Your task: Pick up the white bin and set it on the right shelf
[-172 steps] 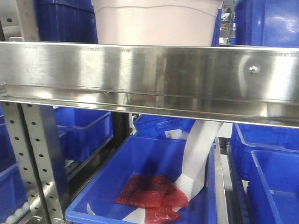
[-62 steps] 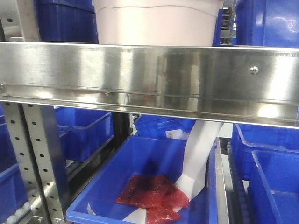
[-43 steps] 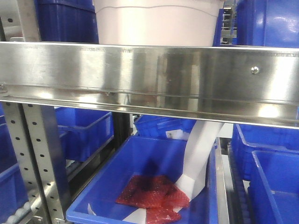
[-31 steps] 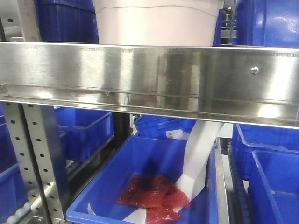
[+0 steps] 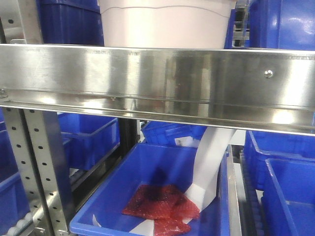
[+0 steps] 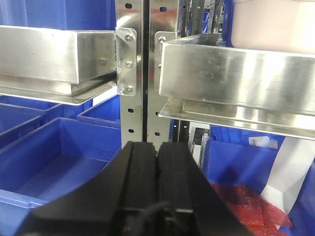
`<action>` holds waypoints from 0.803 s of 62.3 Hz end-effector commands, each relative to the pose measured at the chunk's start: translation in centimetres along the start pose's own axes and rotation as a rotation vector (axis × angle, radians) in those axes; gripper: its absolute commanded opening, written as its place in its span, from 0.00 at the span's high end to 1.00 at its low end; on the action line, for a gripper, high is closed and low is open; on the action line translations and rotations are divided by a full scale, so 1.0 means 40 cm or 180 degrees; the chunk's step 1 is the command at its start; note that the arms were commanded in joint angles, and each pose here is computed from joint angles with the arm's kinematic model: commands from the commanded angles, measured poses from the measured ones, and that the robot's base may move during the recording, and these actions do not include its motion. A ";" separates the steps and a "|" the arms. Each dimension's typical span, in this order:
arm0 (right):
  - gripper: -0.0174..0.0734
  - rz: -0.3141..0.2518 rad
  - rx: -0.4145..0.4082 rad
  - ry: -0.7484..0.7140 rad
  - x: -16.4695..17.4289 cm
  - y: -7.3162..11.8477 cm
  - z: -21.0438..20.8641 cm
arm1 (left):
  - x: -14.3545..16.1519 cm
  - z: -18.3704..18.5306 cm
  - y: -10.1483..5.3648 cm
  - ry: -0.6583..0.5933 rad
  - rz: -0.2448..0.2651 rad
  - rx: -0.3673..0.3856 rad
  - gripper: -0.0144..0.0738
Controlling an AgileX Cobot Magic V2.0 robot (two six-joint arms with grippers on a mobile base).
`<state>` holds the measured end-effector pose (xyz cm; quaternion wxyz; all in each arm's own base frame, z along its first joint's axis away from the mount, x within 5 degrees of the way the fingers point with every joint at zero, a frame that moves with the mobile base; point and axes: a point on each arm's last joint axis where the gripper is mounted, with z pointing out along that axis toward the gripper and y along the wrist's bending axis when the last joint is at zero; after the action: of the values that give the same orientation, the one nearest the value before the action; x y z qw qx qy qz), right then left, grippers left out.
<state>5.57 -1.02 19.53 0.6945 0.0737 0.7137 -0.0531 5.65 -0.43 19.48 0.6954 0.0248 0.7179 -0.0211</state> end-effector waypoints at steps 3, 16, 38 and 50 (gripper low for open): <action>0.73 -0.0064 -0.0032 -0.0343 -0.022 0.002 -0.004 | -0.022 -0.003 0.004 -0.0313 -0.0047 -0.0053 0.97; 0.73 -0.0056 -0.0299 -0.0371 -0.024 0.014 -0.005 | -0.022 -0.003 0.004 -0.0313 -0.0047 -0.0053 0.97; 0.73 -0.0044 -0.0318 -0.0662 -0.045 0.015 -0.009 | -0.022 -0.003 0.004 -0.0313 -0.0047 -0.0053 0.97; 0.73 -0.0038 -0.0319 -0.0662 -0.045 0.015 -0.009 | -0.022 -0.003 0.004 -0.0313 -0.0047 -0.0053 0.97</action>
<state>5.63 -0.48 20.45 0.7317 0.0379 0.6803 -0.0214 5.65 -0.43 19.50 0.6959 0.0247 0.7174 -0.0210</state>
